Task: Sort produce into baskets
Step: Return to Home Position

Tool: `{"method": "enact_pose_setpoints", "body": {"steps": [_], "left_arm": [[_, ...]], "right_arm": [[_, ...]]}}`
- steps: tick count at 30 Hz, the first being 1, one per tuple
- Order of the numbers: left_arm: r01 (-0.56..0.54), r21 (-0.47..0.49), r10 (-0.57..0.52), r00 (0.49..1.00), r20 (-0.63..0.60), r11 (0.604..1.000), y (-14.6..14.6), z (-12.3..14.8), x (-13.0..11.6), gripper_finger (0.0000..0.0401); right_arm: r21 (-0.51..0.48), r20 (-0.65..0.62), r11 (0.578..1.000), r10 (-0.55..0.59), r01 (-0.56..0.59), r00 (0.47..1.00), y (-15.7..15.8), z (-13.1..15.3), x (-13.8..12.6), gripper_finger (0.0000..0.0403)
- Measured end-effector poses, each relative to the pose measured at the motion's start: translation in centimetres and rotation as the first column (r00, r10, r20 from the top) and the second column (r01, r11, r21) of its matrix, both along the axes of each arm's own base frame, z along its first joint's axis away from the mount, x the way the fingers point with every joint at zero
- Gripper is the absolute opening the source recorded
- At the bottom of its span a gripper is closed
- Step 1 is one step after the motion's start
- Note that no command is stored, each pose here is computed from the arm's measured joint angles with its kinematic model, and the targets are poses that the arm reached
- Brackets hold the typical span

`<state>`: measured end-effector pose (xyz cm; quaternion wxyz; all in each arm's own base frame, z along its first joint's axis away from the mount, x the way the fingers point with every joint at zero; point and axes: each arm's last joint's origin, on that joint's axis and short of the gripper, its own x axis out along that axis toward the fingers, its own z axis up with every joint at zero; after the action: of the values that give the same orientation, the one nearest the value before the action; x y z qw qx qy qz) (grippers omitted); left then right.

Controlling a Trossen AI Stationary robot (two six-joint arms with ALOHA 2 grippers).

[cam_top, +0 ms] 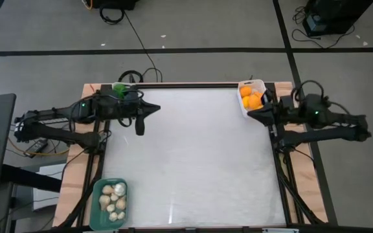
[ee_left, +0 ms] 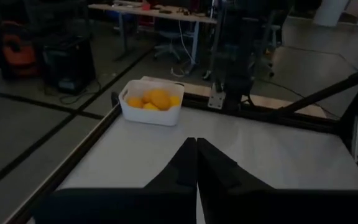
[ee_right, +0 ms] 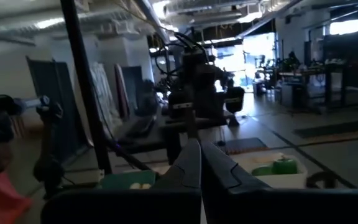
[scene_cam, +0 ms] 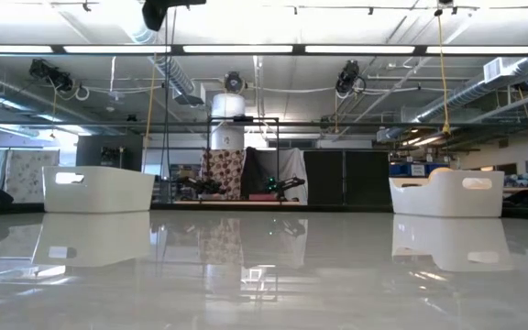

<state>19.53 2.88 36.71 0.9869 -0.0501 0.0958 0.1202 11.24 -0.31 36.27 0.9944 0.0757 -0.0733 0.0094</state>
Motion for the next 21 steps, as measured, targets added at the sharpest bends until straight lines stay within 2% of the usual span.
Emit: {"method": "enact_pose_setpoints", "body": {"steps": [4,8,12,18,21], "left_arm": [[0.022,0.008,-0.022,0.999,0.035,1.0,0.0,-1.3,0.3,0.0011],[0.004,-0.033,-0.002,0.997,0.083,0.999,0.3,-3.7,-0.2,0.0011],[-0.006,-0.068,0.012,0.995,0.094,0.998,0.5,-5.9,-1.6,0.0006],[0.008,-0.05,0.0,0.987,0.162,0.999,0.1,-8.2,-4.3,0.0006],[0.009,-0.06,0.005,0.973,0.229,0.998,-0.1,-9.2,-5.5,0.0006]], "right_arm": [[0.02,0.012,1.0,-0.012,0.012,1.0,-0.1,-2.9,0.0,0.0002],[0.003,-0.004,0.998,-0.056,0.056,0.998,-0.2,-4.9,0.0,0.0002],[0.008,0.001,0.997,-0.074,0.074,0.997,-0.2,-6.0,-0.4,0.0002],[-0.045,0.0,0.992,-0.12,0.12,0.993,-0.3,-8.9,-1.3,0.0002],[-0.046,0.071,0.994,-0.1,0.103,0.992,-0.2,-9.9,-1.7,0.0002]]}}
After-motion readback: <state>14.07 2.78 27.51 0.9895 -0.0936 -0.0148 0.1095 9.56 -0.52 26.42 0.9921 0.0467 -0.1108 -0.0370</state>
